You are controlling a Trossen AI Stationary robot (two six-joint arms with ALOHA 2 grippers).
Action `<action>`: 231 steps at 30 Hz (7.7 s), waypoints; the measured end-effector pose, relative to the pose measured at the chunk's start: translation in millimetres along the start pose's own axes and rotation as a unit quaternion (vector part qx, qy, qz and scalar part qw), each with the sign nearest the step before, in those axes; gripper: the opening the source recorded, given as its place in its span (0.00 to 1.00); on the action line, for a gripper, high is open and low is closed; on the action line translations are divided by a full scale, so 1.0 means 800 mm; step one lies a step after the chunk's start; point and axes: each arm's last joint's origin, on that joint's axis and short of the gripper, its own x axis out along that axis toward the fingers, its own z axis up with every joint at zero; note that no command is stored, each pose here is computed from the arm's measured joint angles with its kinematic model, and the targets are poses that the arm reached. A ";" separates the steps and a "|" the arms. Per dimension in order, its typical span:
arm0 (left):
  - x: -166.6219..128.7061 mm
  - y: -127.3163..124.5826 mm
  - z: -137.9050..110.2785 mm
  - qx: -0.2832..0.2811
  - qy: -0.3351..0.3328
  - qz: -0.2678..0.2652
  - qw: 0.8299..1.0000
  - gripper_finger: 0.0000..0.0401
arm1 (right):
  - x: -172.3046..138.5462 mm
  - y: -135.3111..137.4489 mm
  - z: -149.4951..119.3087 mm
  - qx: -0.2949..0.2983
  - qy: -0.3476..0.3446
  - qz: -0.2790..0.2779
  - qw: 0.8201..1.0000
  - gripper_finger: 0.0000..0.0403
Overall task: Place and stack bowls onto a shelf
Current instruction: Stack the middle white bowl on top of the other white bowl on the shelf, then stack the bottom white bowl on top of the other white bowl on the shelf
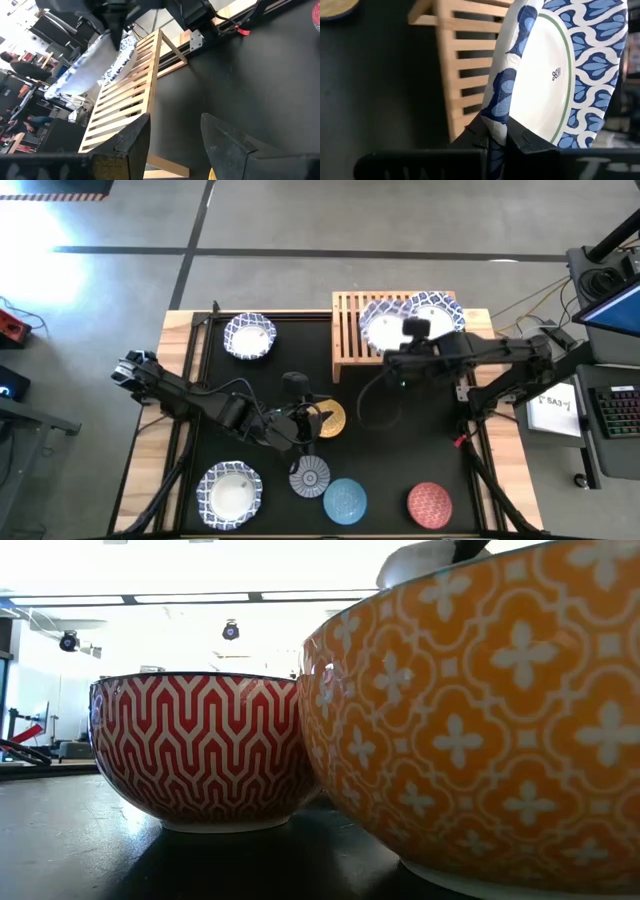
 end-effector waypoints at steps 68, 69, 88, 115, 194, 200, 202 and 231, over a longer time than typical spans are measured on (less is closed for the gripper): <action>-0.003 0.001 -0.029 -0.101 0.091 0.098 0.986 0.39 | 0.134 -0.099 -0.048 0.295 0.222 -0.028 0.929 0.10; -0.004 0.001 -0.029 -0.101 0.092 0.098 0.986 0.39 | 0.134 -0.099 -0.048 0.293 0.222 -0.027 0.929 0.12; -0.005 0.001 -0.038 -0.104 0.114 0.099 0.983 0.39 | 0.078 -0.124 -0.049 0.305 0.137 -0.017 0.942 0.34; -0.027 -0.005 -0.095 -0.189 0.318 0.025 0.929 0.40 | 0.062 -0.132 -0.021 0.298 -0.036 0.128 0.945 0.33; -0.089 -0.150 -0.242 -0.173 0.507 -0.175 0.826 0.39 | 0.071 -0.117 -0.002 0.286 -0.092 0.183 0.936 0.33; -0.088 -0.152 -0.242 -0.180 0.501 -0.181 0.827 0.36 | 0.071 -0.117 -0.002 0.286 -0.092 0.183 0.936 0.33; -0.088 -0.152 -0.242 -0.182 0.501 -0.184 0.826 0.31 | 0.071 -0.117 -0.002 0.286 -0.092 0.183 0.936 0.33; -0.103 -0.026 -0.223 -0.389 0.423 -0.092 0.813 0.00 | 0.098 -0.111 0.013 0.295 -0.059 0.190 0.935 0.33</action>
